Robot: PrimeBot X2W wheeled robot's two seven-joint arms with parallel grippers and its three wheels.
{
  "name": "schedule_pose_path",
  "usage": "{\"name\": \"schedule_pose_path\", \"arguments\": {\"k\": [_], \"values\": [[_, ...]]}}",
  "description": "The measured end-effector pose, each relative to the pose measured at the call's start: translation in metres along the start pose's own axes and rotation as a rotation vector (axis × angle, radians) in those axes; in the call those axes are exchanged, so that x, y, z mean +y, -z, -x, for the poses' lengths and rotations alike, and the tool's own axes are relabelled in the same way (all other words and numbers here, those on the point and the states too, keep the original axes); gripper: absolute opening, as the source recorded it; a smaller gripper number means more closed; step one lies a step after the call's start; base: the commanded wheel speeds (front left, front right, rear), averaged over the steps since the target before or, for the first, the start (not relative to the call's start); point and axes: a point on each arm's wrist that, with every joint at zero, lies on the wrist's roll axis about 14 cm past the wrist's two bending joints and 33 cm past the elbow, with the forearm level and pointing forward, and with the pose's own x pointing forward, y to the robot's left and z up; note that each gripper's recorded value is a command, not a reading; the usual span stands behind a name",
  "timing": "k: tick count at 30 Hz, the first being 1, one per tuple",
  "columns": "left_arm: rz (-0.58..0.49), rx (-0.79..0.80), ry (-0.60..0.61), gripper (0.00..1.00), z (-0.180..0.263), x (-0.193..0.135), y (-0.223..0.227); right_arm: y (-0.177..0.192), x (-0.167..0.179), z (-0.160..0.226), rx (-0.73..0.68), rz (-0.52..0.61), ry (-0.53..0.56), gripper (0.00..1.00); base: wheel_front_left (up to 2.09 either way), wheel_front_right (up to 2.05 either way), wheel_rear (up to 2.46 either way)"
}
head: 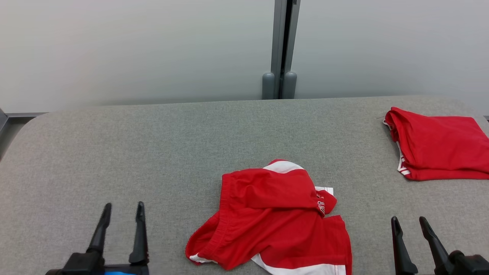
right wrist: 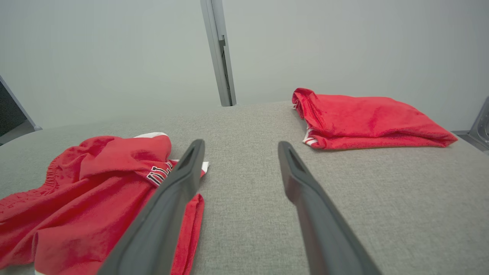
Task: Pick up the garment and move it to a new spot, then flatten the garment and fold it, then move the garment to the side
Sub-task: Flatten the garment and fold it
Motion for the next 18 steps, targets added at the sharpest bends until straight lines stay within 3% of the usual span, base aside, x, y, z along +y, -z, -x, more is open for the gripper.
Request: {"name": "schedule_pose_path", "arguments": {"k": [12, 18], "values": [[-0.034, 0.005, -0.018, 1.0, 0.006, 0.01, 0.003, 0.0, 0.005, 0.013, -0.003, -0.012, -0.002, 1.0, 0.0, 0.0, 0.0], [-0.021, 0.057, 0.127, 1.0, 0.01, -0.019, 0.019, 0.01, 0.023, 0.013, 0.038, -0.001, -0.071, 1.0, 0.0, 0.0, 0.0]]}}
